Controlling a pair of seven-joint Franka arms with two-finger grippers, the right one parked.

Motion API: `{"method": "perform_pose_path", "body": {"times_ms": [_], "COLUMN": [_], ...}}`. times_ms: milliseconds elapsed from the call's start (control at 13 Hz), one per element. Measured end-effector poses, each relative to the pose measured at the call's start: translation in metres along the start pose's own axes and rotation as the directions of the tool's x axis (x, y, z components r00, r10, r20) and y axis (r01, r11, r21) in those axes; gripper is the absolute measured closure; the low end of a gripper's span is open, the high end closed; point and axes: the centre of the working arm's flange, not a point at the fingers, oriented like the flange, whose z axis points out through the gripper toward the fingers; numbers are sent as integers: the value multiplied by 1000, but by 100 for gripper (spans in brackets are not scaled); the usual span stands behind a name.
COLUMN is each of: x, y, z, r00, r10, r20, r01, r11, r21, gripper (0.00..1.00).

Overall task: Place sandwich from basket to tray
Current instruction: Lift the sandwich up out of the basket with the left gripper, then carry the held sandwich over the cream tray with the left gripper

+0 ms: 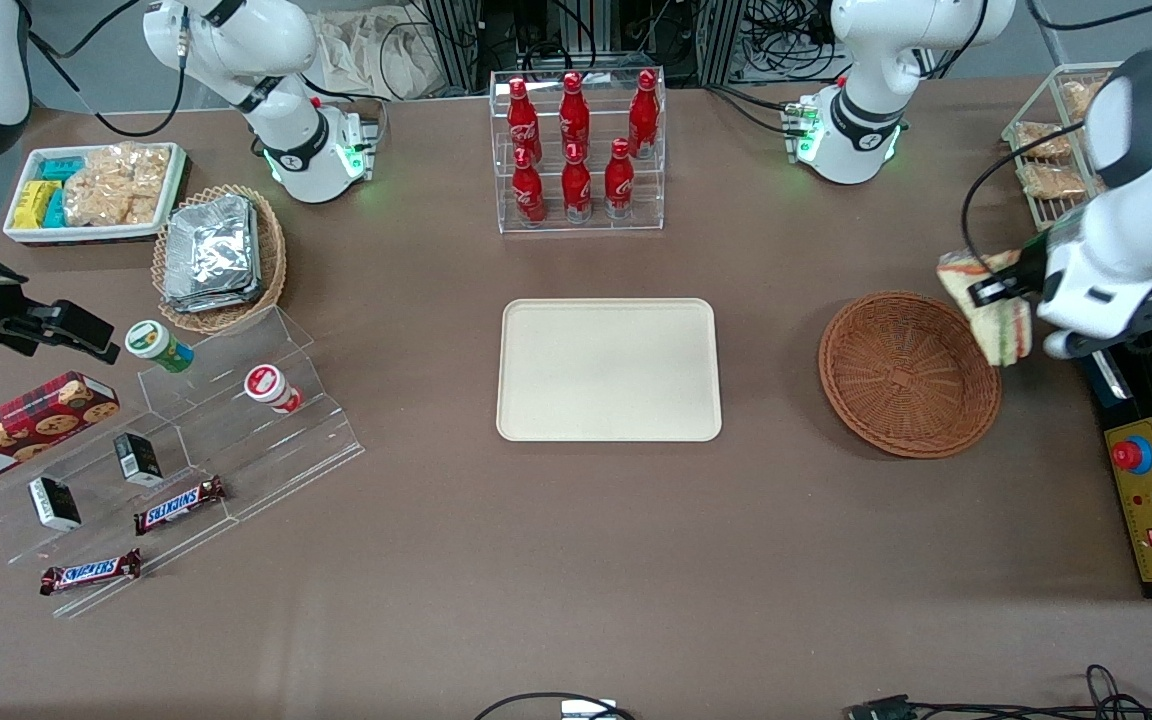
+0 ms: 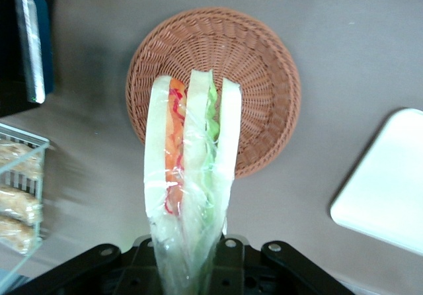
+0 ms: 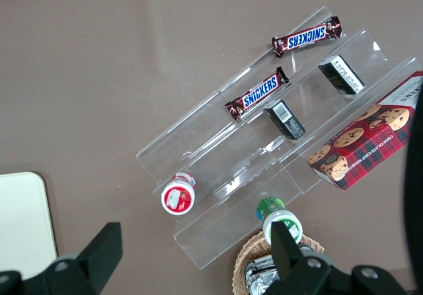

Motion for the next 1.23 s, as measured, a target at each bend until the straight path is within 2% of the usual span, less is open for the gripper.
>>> {"method": "perform_pose_path", "body": {"times_ms": [154, 385, 615, 769, 923, 1154, 1231], "x": [-12, -54, -118, -158, -164, -141, -135], "y": [15, 118, 232, 291, 321, 345, 348], "z": [-31, -43, -31, -12, 18, 105, 138], "r00": [996, 959, 920, 918, 915, 908, 907], "r10": [85, 277, 389, 396, 404, 420, 422], "r20": [-25, -61, -55, -33, -12, -9, -11], "r01": [-86, -275, -386, -394, -403, -419, -421], "r11": [996, 961, 921, 917, 914, 907, 906], "r21": [-4, 31, 54, 53, 53, 31, 34], "gripper": [84, 84, 84, 84, 80, 79, 79]}}
